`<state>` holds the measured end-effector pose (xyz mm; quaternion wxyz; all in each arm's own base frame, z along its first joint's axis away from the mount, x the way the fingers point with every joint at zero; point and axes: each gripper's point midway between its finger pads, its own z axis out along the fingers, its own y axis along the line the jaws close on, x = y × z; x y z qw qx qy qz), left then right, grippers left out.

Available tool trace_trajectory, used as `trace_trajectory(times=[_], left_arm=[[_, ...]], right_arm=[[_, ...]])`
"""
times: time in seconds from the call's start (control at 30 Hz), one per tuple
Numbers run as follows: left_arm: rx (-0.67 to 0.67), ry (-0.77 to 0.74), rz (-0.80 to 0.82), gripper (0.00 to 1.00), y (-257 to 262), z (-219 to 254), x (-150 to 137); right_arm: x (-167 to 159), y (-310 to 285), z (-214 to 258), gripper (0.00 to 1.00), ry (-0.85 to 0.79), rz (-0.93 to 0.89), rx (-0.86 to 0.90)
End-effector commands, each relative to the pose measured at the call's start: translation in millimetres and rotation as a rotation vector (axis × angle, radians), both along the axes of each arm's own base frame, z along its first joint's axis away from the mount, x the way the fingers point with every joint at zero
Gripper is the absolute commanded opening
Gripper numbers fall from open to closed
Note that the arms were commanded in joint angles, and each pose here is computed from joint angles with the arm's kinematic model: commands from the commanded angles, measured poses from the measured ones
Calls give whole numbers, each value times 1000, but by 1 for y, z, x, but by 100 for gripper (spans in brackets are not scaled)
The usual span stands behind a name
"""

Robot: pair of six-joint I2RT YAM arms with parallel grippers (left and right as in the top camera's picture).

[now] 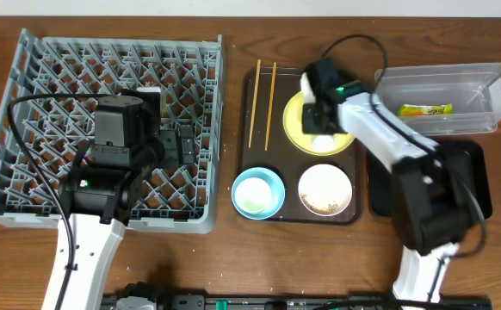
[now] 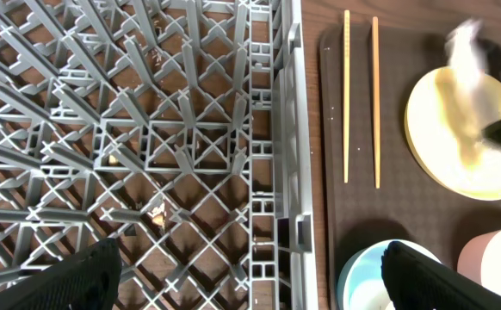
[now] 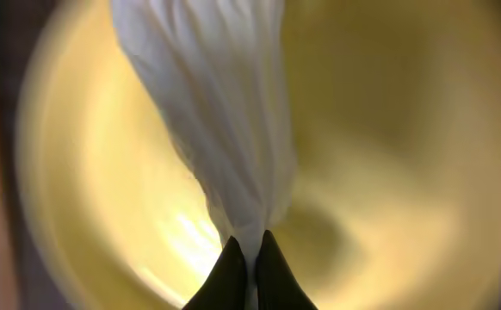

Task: Sort waste into correct bins and load items into the dishwasher
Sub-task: 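Carry the wrapper and napkin right and release into the clear bin, then grasp the white cup from the blue bowl with the right gripper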

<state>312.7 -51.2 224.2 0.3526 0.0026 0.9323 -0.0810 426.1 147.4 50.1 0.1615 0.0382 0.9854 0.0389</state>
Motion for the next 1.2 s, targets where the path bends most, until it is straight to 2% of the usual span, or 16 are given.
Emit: trace_trajectory(times=[0.0,0.1,0.23,0.43,0.57,0.6,0.67,0.7,0.73,0.8,0.97,1.07,1.17], left_arm=[[-7,-13,9,98,1,6,3],[-7,-13,8,98,1,6,3],[-7,-13,9,98,1,6,3],[-7,-13,9,98,1,6,3],[-7,-13,9,98,1,6,3],[-7,-13,9,98,1,6,3],[-7,-12,9,98,1,6,3],[-7,-12,9,98,1,6,3],[-7,-13,9,98,1,6,3],[-7,-12,8,98,1,6,3],[-7,-12,8,98,1,6,3],[-7,-13,9,98,1,6,3],[-7,-12,9,98,1,6,3]], right_arm=[[16,-29,92,1,-195,-109,97],[17,-76,127,1,-265,-386,153],[19,-142,141,1,-309,-709,209],[19,-211,105,1,-254,-1038,236],[22,-225,67,1,-177,-1106,224],[24,-223,61,9,-161,-1098,243],[27,-216,60,50,-138,-1057,288],[29,-212,62,66,-138,-1027,310],[33,-204,69,72,-146,-985,348],[40,-189,85,74,-168,-897,408],[48,-123,158,71,-343,-384,469],[28,-68,181,71,-388,-25,421],[4,-30,174,72,-332,142,379]])
